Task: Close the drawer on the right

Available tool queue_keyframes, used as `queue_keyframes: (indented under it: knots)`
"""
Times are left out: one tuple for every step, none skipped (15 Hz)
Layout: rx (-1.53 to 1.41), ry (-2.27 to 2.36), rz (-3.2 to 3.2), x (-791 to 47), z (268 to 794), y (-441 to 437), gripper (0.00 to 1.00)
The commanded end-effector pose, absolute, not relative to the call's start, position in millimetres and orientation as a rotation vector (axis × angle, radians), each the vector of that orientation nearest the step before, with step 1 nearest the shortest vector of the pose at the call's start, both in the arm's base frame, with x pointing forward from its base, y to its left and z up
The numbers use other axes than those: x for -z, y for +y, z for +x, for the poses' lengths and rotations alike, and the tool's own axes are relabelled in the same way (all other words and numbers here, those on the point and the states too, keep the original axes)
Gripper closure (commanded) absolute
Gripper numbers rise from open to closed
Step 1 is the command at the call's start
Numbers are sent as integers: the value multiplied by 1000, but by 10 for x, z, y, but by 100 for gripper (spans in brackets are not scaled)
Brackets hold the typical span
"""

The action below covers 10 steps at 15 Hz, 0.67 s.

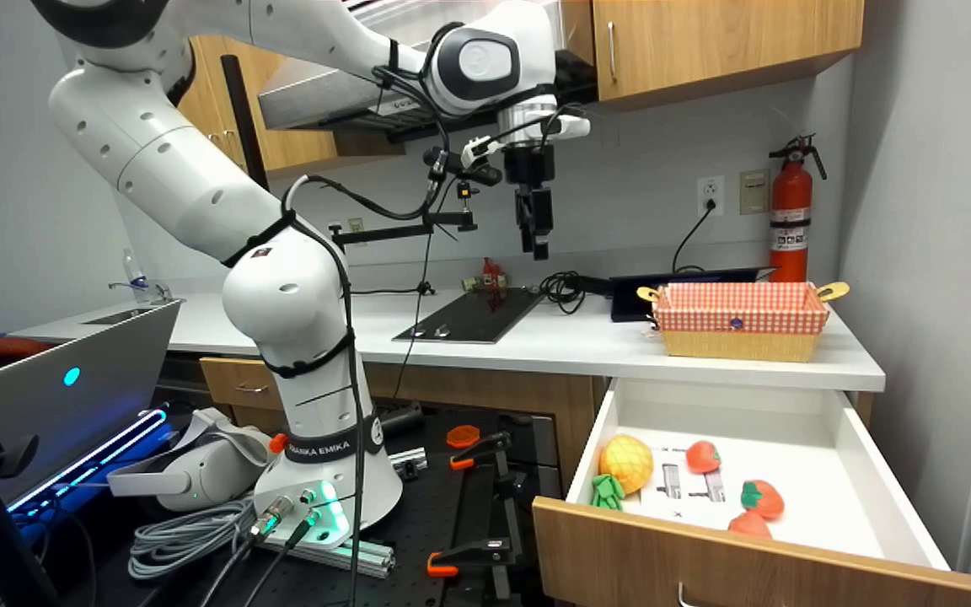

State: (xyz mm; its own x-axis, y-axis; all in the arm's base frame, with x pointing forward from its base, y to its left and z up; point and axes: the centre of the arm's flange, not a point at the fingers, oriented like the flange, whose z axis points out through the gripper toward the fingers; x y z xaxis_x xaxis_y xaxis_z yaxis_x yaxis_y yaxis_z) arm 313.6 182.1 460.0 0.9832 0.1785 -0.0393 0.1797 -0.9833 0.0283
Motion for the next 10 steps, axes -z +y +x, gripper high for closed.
queue_keyframes:
  knots:
    - [56, 240, 3104, -4569, 3262, 1599, 0]
    - [60, 216, 3105, -4559, 3312, 1510, 0]
    - [62, 187, 3106, -4550, 3368, 1404, 0]
    - [64, 151, 3107, -4537, 3430, 1272, 0]
    - [66, 117, 3106, -4525, 3485, 1152, 0]
    - [70, 75, 3107, -4503, 3547, 1004, 0]
    - [73, 37, 3105, -4485, 3598, 873, 0]
    - [76, -4, 3104, -4456, 3652, 721, 0]
    - [81, -40, 3102, -4432, 3699, 591, 0]
    - [83, -79, 3099, -4398, 3752, 440, 0]
